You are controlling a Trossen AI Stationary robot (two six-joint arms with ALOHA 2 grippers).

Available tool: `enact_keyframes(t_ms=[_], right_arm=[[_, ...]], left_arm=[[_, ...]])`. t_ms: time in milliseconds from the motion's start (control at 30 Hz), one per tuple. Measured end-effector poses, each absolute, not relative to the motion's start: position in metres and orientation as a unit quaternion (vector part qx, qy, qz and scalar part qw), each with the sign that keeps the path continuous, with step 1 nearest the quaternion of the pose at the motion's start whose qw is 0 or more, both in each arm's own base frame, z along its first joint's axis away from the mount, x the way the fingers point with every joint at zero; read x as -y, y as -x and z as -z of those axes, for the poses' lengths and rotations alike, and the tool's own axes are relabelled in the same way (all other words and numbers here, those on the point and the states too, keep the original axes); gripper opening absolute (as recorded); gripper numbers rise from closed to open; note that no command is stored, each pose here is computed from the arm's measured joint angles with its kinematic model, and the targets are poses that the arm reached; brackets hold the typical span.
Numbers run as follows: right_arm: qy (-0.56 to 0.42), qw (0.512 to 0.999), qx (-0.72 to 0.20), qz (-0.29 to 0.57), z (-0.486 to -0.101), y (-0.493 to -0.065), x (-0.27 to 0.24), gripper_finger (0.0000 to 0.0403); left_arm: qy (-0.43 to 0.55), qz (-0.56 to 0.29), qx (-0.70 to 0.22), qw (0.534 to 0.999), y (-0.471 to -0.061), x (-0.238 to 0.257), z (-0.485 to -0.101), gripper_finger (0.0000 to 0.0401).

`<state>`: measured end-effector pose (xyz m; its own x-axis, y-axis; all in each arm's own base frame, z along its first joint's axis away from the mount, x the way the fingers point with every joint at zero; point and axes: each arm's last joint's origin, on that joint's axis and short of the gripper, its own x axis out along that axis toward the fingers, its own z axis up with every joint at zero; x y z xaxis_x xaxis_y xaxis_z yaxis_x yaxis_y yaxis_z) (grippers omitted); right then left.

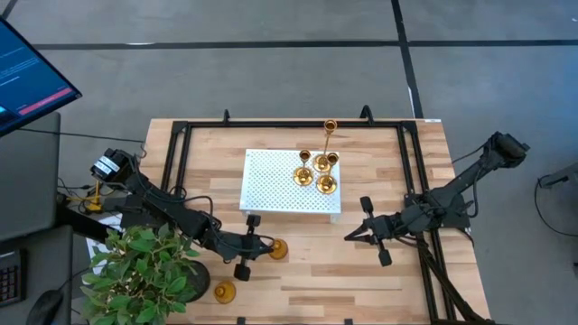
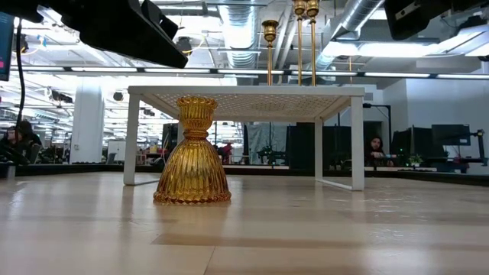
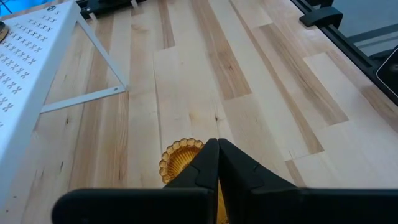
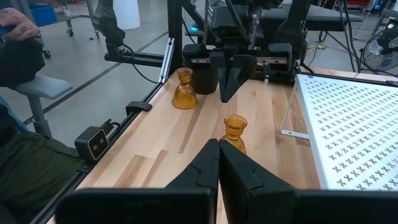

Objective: Pick & Place candle stick holders
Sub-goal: Put the top brown vase candle holder on the shelf

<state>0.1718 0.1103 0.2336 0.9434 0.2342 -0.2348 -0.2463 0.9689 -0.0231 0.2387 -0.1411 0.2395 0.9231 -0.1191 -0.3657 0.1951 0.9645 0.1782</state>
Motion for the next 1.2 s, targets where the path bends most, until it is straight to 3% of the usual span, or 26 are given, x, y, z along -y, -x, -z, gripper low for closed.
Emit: enact_keyframes(t_ms=[233,600,867,1200], right_arm=[[0.025,0.985,-0.116,-0.122,-0.234,-0.172,-0.11,0.0],[0.005,0.987,-0.112,-0.111,-0.235,-0.172,-0.11,0.0],[-0.014,0.989,-0.112,-0.091,-0.235,-0.173,-0.109,0.0],[-0.014,0.989,-0.113,-0.091,-0.235,-0.172,-0.109,0.0]], left_arm=[[-0.103,0.08,-0.179,0.975,-0.239,0.141,-0.24,0.0008],[0.09,0.048,-0.129,0.986,-0.246,0.137,-0.252,0.0005],[0.272,0.027,-0.148,0.95,-0.249,0.132,-0.25,0.0004],[0.349,-0.049,-0.229,0.907,-0.235,0.123,-0.238,0.0003]])
